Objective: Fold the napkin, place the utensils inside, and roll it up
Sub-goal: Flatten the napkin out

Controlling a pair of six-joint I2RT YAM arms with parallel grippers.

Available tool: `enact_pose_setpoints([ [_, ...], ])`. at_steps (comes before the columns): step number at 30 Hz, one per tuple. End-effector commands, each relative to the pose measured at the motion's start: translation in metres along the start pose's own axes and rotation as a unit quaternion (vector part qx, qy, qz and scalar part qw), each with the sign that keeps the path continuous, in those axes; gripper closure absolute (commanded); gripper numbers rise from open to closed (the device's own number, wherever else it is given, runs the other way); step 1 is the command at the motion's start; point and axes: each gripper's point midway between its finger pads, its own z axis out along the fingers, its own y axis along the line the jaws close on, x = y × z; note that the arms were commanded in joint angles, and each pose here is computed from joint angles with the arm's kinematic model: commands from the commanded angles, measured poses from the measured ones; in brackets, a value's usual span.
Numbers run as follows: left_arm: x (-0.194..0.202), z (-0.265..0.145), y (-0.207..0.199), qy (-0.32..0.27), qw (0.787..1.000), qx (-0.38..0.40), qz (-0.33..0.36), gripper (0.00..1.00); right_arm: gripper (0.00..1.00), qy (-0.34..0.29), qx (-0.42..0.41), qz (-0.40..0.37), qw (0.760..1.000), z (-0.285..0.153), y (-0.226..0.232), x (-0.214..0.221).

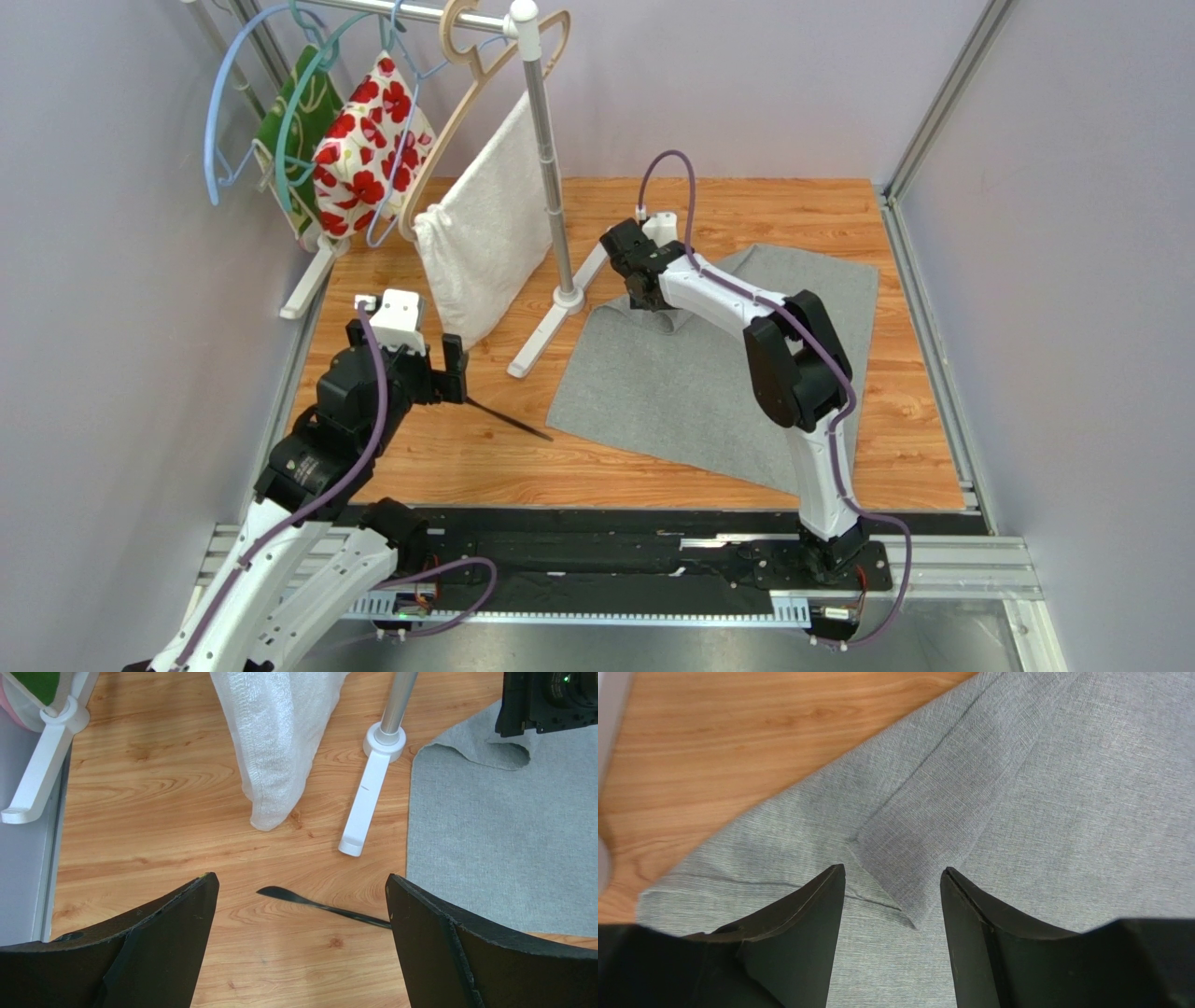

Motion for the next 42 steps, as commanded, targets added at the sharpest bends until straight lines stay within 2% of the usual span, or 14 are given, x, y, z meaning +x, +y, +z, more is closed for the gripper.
enact_pose_setpoints([
  [1,-0.004,0.001,0.003,-0.011,1.000,-0.006,0.008,0.02,0.43,-0.018,0.032,-0.039,0.999,-0.003,-0.012,-0.013],
  [9,-0.004,0.001,0.003,-0.010,1.000,-0.006,0.009,0.02,0.44,0.017,0.017,-0.065,0.998,0.009,-0.004,0.009],
  [14,-0.004,0.002,0.002,-0.011,1.000,-0.005,0.008,0.02,0.41,0.015,-0.003,-0.069,0.997,0.009,0.002,0.012],
  [23,-0.003,0.003,0.002,-0.009,1.000,-0.007,0.009,0.02,0.43,0.026,0.033,-0.098,0.994,0.023,-0.006,0.024],
  [29,-0.003,0.002,0.004,-0.009,1.000,-0.010,0.010,0.02,0.52,0.030,0.031,-0.104,0.994,0.027,-0.004,0.026],
  [34,-0.003,0.002,0.004,-0.009,1.000,-0.010,0.009,0.02,0.72,0.032,0.030,-0.107,0.993,0.031,-0.003,0.024],
  [38,-0.004,0.002,0.004,-0.010,1.000,-0.010,0.010,0.02,0.73,0.025,0.029,-0.100,0.994,0.025,-0.005,0.018],
  [42,-0.003,0.003,0.003,-0.008,1.000,-0.008,0.010,0.02,0.75,0.013,0.014,-0.059,0.998,0.014,-0.008,-0.001],
])
